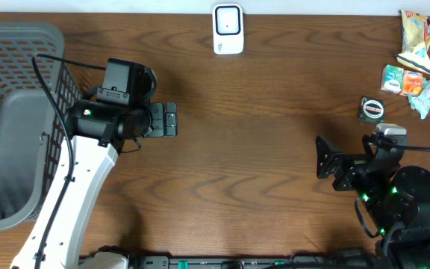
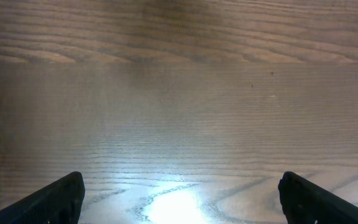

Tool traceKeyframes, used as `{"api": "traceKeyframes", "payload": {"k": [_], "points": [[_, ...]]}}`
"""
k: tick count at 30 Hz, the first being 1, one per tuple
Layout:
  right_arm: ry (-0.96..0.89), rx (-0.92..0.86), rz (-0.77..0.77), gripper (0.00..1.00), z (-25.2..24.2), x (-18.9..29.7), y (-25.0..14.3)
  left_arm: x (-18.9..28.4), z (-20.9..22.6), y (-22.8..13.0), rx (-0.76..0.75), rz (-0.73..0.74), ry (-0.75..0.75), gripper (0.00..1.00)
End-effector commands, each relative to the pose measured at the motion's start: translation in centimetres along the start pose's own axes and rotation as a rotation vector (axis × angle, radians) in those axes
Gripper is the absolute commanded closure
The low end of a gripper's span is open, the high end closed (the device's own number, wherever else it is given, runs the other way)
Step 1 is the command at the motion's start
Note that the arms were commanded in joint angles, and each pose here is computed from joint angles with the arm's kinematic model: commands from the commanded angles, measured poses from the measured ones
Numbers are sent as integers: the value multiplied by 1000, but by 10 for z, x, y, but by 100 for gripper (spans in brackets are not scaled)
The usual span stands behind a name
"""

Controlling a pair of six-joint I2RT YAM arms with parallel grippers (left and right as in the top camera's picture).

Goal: Scan the item barcode

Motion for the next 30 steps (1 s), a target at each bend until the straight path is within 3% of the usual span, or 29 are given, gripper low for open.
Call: {"api": "traceKeyframes", "payload": {"k": [1, 15, 30], "points": [[-5, -7, -8, 1, -1, 0, 0, 5, 1, 4, -6, -18, 5, 2], [-23, -10, 29, 1, -5, 0, -8, 5, 1, 4, -6, -18, 5, 2], [-205, -45, 395, 1, -44, 23, -93, 5, 1, 4, -6, -18, 5, 2]]}}
Point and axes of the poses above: each gripper's point midway between its finger pads, its own x axis back along the fingers, its own z axis along the line the jaws close on, y = z × x, the point moved 1 cm from there along x, back along the fingers, and after that the axes turned 10 degrees about -x, right-handed, at the moved point
